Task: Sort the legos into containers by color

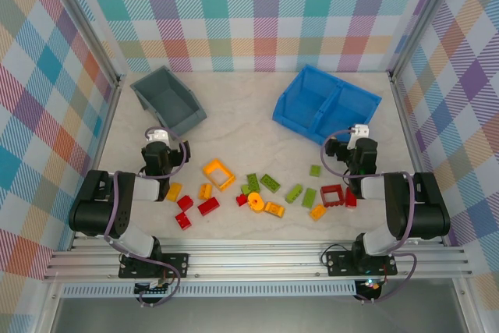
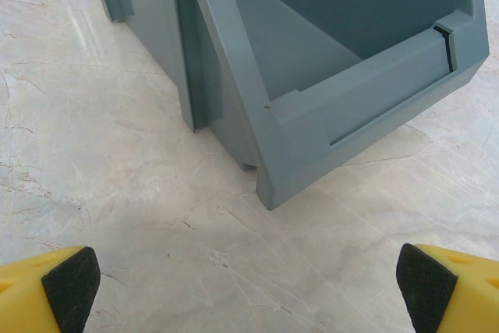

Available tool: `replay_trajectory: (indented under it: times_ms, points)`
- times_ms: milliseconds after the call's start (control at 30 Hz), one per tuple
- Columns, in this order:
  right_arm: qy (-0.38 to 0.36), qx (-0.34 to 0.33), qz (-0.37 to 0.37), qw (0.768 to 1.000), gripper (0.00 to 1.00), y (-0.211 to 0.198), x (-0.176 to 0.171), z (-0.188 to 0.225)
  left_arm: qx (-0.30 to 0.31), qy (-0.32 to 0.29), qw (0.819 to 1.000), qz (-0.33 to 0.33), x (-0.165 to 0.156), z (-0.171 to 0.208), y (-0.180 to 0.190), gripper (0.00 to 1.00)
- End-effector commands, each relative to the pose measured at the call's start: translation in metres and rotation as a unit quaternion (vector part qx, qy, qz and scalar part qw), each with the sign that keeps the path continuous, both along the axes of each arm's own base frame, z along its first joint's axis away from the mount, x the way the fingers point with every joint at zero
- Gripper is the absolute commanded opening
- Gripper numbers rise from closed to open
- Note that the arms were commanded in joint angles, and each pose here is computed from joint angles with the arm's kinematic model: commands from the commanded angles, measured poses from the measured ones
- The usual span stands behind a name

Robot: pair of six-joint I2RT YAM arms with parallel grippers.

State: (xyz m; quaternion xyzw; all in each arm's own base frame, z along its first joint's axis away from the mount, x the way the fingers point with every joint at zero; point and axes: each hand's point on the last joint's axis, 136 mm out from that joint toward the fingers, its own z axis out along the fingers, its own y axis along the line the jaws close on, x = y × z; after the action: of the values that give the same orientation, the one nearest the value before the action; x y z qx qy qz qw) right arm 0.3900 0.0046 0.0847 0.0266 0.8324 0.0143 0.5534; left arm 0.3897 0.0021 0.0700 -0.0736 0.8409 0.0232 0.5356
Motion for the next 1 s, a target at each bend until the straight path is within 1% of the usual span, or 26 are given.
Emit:
replay_trajectory:
  times_ms: [0, 67, 100, 133, 200, 233, 300, 367, 400, 433, 467, 500, 533, 567, 600, 633, 667, 700, 733, 767, 833, 900, 967]
  points:
    - [-0.010, 0.009, 0.008, 1.000, 1.00, 0.002, 0.006, 0.007, 0.004, -0.019, 1.000, -0.001, 0.006, 0.011, 0.000, 1.00]
    - [-0.010, 0.009, 0.008, 1.000, 1.00, 0.002, 0.006, 0.007, 0.003, -0.022, 1.000, -0.002, 0.005, 0.012, -0.001, 1.00]
    - [-0.012, 0.009, 0.009, 1.000, 1.00, 0.002, 0.006, 0.009, 0.003, -0.031, 0.999, -0.007, 0.004, 0.019, -0.002, 1.00]
    - [-0.008, 0.008, 0.007, 1.000, 1.00, 0.001, 0.004, 0.015, 0.007, -0.035, 0.999, -0.017, 0.002, 0.032, -0.006, 1.00]
    - [0.001, 0.006, -0.013, 1.000, 1.00, -0.005, -0.002, 0.037, 0.013, -0.028, 1.000, 0.001, -0.004, 0.065, -0.006, 1.00]
    - [-0.020, 0.006, -0.018, 1.000, 1.00, -0.007, -0.005, 0.059, 0.008, -0.034, 0.999, 0.000, -0.009, 0.084, -0.009, 1.00]
    - [-0.064, 0.008, -0.036, 0.997, 1.00, -0.011, -0.017, 0.108, 0.014, -0.066, 0.998, 0.009, -0.021, 0.128, -0.014, 1.00]
    - [-0.094, 0.032, -0.065, 0.993, 1.00, -0.019, -0.032, 0.165, 0.012, -0.102, 0.994, 0.021, -0.036, 0.176, -0.016, 1.00]
    - [-0.103, 0.048, -0.064, 0.991, 1.00, -0.017, -0.038, 0.189, 0.002, -0.112, 0.993, 0.040, -0.042, 0.194, -0.013, 1.00]
    - [-0.107, 0.069, -0.060, 0.990, 1.00, -0.014, -0.044, 0.215, -0.015, -0.105, 0.992, 0.073, -0.048, 0.209, -0.004, 1.00]
    - [-0.114, 0.108, -0.064, 0.985, 1.00, -0.011, -0.046, 0.246, -0.038, -0.083, 0.989, 0.117, -0.054, 0.218, 0.007, 1.00]
    - [-0.094, 0.153, -0.078, 0.981, 1.00, -0.010, -0.048, 0.255, -0.064, -0.045, 0.985, 0.154, -0.062, 0.218, 0.015, 1.00]
    - [-0.042, 0.208, -0.102, 0.972, 1.00, -0.008, -0.051, 0.251, -0.081, 0.009, 0.980, 0.182, -0.072, 0.213, 0.019, 1.00]
    - [0.016, 0.247, -0.126, 0.961, 1.00, -0.006, -0.056, 0.239, -0.090, 0.036, 0.975, 0.201, -0.074, 0.213, 0.022, 1.00]
    - [0.043, 0.257, -0.098, 0.960, 1.00, 0.006, -0.051, 0.236, -0.108, 0.061, 0.977, 0.173, -0.065, 0.206, 0.014, 1.00]
    - [0.068, 0.254, -0.050, 0.964, 0.93, 0.022, -0.042, 0.238, -0.139, 0.096, 0.973, 0.157, -0.057, 0.196, 0.011, 1.00]
    - [0.103, 0.258, -0.031, 0.960, 0.88, 0.031, -0.037, 0.238, -0.162, 0.135, 0.962, 0.173, -0.053, 0.183, 0.016, 1.00]
    - [0.139, 0.261, -0.039, 0.954, 0.86, 0.033, -0.033, 0.229, -0.173, 0.169, 0.952, 0.188, -0.051, 0.172, 0.021, 1.00]
    - [0.169, 0.263, -0.046, 0.949, 0.84, 0.034, -0.030, 0.222, -0.177, 0.199, 0.943, 0.199, -0.046, 0.163, 0.024, 0.97]
    - [0.186, 0.266, -0.040, 0.945, 0.81, 0.038, -0.025, 0.216, -0.182, 0.222, 0.935, 0.210, -0.040, 0.154, 0.028, 0.95]
    - [0.210, 0.273, -0.029, 0.939, 0.79, 0.045, -0.017, 0.206, -0.185, 0.237, 0.929, 0.216, -0.025, 0.143, 0.033, 0.93]
    - [0.238, 0.278, -0.016, 0.930, 0.78, 0.053, -0.009, 0.195, -0.162, 0.254, 0.923, 0.239, -0.013, 0.132, 0.047, 0.93]
    - [0.261, 0.273, -0.001, 0.926, 0.78, 0.063, -0.004, 0.184, -0.170, 0.272, 0.915, 0.245, 0.003, 0.119, 0.058, 0.91]
